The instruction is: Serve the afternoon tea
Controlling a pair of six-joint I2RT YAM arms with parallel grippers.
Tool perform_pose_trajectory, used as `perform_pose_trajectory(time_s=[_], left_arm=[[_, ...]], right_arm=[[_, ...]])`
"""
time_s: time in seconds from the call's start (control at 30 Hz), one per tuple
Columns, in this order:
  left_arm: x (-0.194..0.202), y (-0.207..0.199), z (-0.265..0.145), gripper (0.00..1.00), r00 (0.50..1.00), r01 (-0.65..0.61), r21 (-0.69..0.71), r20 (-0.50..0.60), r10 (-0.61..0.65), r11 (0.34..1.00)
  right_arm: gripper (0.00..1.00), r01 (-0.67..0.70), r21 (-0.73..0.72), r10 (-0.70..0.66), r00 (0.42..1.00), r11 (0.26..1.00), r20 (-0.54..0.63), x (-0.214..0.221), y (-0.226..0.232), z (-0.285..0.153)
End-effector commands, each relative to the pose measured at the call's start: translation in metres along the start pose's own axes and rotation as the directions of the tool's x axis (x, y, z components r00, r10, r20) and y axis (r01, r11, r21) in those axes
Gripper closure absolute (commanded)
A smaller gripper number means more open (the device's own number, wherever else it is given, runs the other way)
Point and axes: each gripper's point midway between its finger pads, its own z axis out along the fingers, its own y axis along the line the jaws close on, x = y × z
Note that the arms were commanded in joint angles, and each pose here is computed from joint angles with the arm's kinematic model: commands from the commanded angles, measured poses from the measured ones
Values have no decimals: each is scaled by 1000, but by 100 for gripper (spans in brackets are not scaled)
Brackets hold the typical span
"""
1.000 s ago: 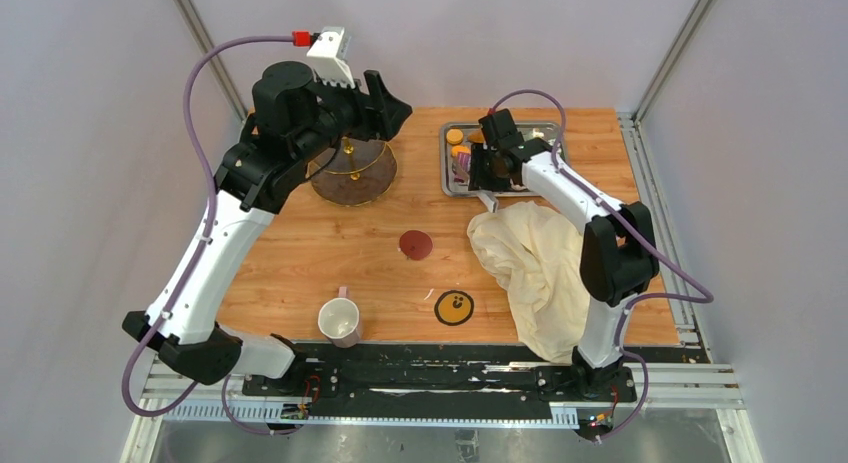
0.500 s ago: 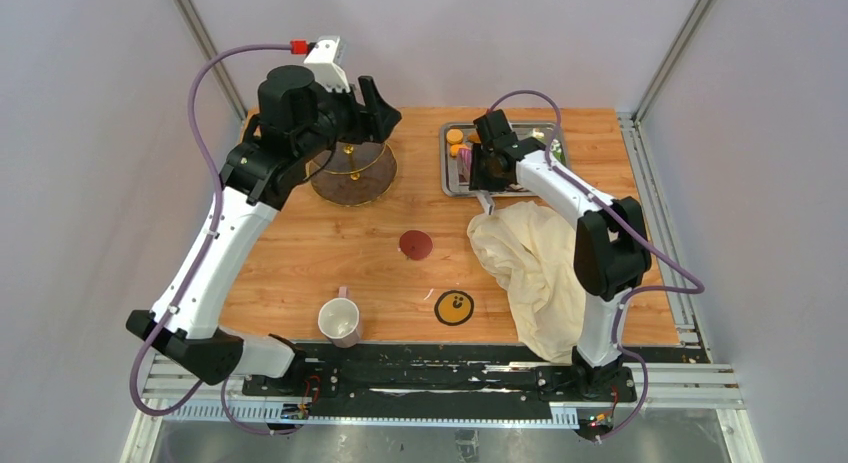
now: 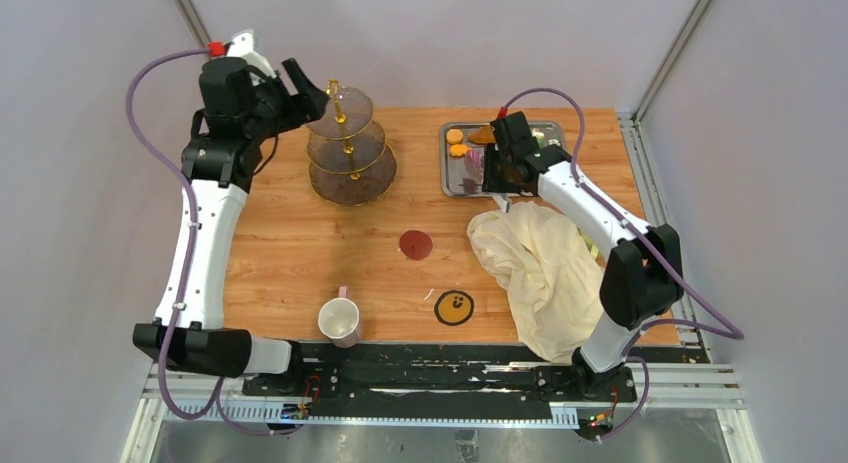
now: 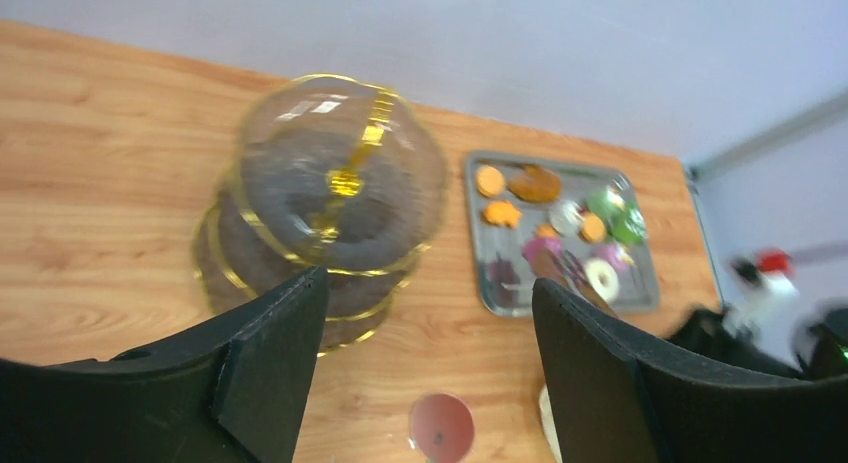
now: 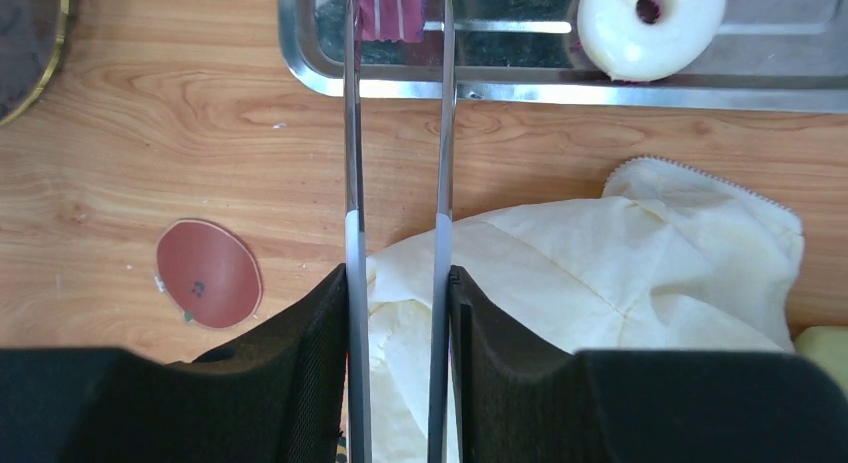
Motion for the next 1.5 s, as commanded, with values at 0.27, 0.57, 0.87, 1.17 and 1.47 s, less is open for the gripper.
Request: perform_pose_trajectory(time_s=[0.27,0.57,0.87,1.17,1.47], left_arm=[[41,148,86,23,920,369,-249,-38,-389,896],[54,223,163,24,865,468,-343,-10,-501,815],[84,233,196,31,838,499,-305,-70,-541,811],[76,202,168,30,864,457,-234,-114,-491,858],[92,150,159,31,863,430,-111,-241,-444,896]], right_arm=[[99,89,-80,-71,977,993,201,-52,14,-65],[99,96,-104,-74,978,990,197,-51,19,-66],[99,100,-99,-80,978,990,195,-51,18,-64],[99,97,-111,-76,980,989,184,-51,22,-59],[99,81,-107,-62,984,991,170,-44,19,-58]])
